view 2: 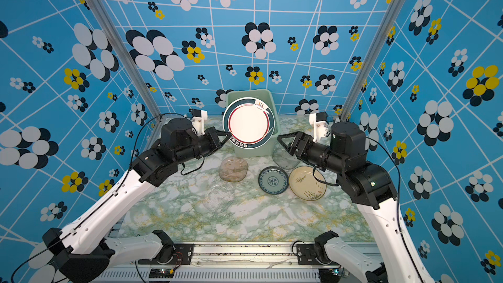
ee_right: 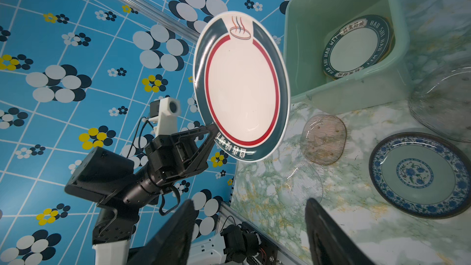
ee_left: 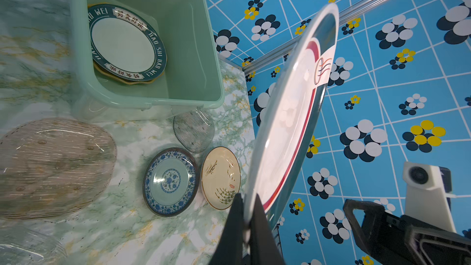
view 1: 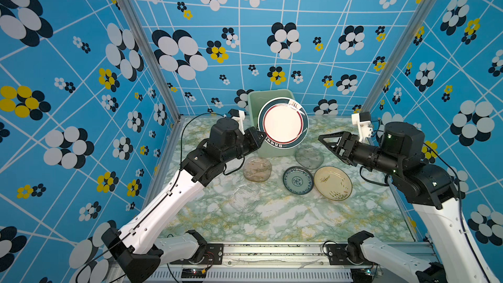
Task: Place the plates into the plastic bin on the countertop
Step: 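Carry the red-rimmed plate toward the bin with the left gripper while the right arm rises, then reach the right gripper to pinch the plate rim opposite the left gripper, then carry the plate over the bin with the right gripper while the left gripper withdraws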
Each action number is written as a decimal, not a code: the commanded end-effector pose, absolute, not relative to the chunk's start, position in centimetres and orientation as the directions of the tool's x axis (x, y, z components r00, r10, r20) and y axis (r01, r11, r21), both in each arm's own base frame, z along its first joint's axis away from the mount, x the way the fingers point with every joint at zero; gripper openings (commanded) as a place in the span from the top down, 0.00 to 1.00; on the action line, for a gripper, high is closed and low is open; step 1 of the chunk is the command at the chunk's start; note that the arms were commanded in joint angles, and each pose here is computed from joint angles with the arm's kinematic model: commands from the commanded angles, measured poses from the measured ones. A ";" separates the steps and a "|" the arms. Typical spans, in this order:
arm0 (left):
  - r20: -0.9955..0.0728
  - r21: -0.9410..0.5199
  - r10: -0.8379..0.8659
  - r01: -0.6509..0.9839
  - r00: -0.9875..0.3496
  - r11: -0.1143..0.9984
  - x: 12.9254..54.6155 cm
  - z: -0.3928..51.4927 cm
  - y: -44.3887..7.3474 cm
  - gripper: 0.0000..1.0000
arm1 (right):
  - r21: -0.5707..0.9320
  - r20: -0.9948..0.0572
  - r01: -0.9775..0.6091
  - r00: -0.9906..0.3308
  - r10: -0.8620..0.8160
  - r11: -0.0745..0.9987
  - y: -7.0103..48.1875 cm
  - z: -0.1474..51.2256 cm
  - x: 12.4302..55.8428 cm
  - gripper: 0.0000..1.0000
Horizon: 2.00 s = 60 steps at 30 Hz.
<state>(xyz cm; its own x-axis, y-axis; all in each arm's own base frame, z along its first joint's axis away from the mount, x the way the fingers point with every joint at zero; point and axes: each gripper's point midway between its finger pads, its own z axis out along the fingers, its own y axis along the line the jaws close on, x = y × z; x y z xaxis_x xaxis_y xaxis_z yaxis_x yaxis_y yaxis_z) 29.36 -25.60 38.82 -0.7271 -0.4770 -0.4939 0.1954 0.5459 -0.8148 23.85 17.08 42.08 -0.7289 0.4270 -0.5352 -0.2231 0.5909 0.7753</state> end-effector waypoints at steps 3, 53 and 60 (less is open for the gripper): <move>-0.487 -0.827 -0.458 0.223 -0.744 0.516 28.5 39.6 -25.2 1.00 | 0.787 -0.554 -0.297 -0.725 0.408 0.541 18.7 43.0 25.7 0.32; -0.249 -0.947 -0.494 0.102 -0.833 0.305 28.6 38.9 -27.9 1.00 | 0.908 -0.401 -0.285 -0.803 0.441 0.307 23.8 37.2 31.7 0.85; -0.247 -0.947 -0.505 0.094 -0.827 0.308 28.7 38.7 -27.8 1.00 | 0.910 -0.389 -0.255 -0.795 0.465 0.327 23.4 37.1 31.8 0.98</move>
<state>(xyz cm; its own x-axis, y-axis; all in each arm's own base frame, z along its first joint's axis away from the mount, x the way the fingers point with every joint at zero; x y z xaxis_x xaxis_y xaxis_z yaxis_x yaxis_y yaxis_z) 28.91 -27.19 35.79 -0.8350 -0.5146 -0.1946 -0.0011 0.3553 -0.9347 32.24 23.20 36.38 -0.7995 0.4602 -0.3860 -0.2461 0.3351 0.9095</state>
